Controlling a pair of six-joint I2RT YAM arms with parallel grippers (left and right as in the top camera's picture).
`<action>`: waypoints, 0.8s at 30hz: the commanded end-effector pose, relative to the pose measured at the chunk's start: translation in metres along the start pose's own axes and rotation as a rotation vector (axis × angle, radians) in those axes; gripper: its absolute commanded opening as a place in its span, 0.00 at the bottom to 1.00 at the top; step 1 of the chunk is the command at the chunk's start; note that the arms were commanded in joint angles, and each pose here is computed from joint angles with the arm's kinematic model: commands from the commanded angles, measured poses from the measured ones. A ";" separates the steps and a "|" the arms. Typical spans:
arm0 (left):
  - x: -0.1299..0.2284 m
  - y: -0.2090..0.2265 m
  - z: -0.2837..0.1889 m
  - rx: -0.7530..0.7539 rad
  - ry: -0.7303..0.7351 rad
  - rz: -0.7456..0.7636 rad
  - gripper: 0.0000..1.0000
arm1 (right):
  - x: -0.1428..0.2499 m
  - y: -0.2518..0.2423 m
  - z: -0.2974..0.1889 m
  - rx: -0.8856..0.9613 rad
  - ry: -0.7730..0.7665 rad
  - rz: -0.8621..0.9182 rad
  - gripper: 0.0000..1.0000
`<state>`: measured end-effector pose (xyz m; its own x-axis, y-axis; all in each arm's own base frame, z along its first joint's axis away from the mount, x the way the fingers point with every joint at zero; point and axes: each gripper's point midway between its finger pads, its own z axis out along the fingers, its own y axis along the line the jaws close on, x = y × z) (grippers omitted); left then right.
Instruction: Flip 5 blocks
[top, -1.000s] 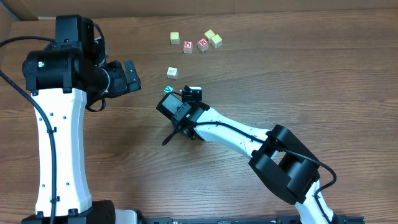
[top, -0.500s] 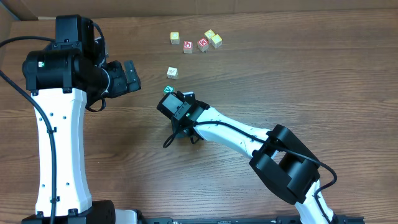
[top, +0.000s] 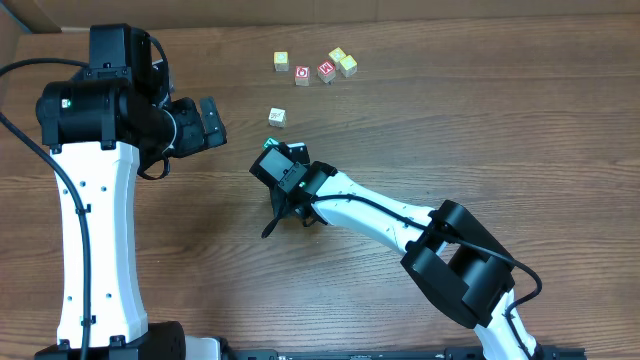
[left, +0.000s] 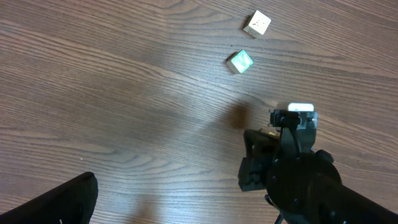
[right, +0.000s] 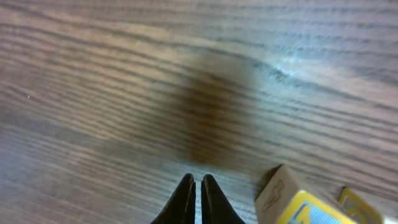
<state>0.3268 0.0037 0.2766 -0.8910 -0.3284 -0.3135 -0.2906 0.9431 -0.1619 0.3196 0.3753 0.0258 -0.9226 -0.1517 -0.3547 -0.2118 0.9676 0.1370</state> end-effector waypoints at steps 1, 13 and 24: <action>-0.003 0.001 -0.001 -0.006 -0.009 -0.016 1.00 | -0.020 -0.014 -0.007 0.090 -0.085 -0.002 0.07; -0.003 0.001 -0.001 -0.006 -0.009 -0.016 1.00 | -0.004 -0.028 -0.008 0.145 -0.021 -0.019 0.08; -0.003 0.001 -0.001 -0.006 -0.009 -0.016 1.00 | -0.004 -0.027 -0.015 0.139 -0.016 -0.022 0.08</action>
<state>0.3269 0.0037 0.2766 -0.8910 -0.3280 -0.3139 -0.2902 0.9432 -0.1619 0.3155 0.3416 0.0200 -0.9262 -0.1797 -0.3315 -0.1844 0.9827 -0.0176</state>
